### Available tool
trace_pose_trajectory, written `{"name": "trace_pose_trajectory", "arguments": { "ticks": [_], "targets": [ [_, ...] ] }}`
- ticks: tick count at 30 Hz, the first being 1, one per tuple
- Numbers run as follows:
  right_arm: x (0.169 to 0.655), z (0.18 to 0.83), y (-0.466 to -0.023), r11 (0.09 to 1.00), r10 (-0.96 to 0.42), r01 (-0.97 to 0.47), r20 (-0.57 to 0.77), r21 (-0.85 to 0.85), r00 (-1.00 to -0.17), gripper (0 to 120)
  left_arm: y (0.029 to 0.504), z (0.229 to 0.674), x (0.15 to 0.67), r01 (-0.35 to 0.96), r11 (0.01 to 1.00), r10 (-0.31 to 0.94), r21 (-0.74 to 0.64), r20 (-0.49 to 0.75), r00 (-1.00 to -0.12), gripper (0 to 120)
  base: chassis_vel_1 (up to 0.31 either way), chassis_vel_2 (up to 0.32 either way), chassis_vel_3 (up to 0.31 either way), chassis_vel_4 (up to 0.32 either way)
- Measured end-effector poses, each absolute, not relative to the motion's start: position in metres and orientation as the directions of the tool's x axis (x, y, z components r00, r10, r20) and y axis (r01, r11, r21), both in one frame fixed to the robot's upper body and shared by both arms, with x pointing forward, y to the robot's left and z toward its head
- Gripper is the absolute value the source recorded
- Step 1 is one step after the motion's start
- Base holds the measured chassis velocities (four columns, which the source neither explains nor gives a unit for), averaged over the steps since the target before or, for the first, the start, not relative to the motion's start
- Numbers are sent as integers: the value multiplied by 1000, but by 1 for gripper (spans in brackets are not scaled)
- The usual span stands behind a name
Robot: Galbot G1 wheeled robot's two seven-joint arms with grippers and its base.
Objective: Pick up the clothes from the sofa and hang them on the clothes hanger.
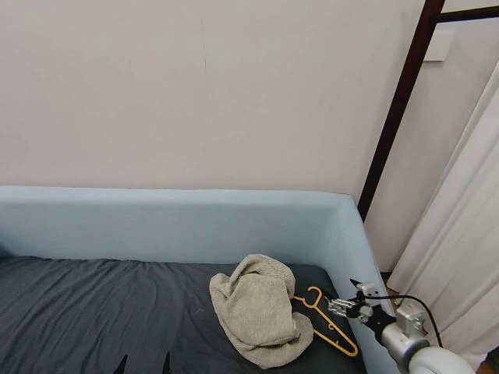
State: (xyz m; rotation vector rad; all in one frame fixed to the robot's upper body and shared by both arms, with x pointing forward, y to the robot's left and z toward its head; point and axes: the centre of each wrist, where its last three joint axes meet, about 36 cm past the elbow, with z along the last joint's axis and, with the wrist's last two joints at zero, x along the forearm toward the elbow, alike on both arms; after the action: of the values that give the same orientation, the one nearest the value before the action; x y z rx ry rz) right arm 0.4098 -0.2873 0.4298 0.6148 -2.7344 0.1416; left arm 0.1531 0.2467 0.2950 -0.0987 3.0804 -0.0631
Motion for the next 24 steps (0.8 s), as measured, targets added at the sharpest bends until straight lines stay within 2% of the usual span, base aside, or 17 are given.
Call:
{"name": "trace_pose_trajectory", "arguments": {
  "ticks": [10, 17, 24],
  "targets": [
    [476, 411, -226, 844, -476, -535, 401, -43, -783, 100, 247, 292, 150, -78, 996, -80, -42, -55, -995, 99, 0, 0, 0, 0],
    [504, 396, -182, 798, -512, -599, 449, -67, -732, 100, 244, 289, 148, -83, 996, -85, -41, -48, -995, 99, 0, 0, 0, 0],
    [543, 369, -145, 724, -504, -664, 512, -189, -695, 100, 241, 285, 149, -95, 994, -97, -47, -46, -994, 99, 0, 0, 0, 0]
  ]
}}
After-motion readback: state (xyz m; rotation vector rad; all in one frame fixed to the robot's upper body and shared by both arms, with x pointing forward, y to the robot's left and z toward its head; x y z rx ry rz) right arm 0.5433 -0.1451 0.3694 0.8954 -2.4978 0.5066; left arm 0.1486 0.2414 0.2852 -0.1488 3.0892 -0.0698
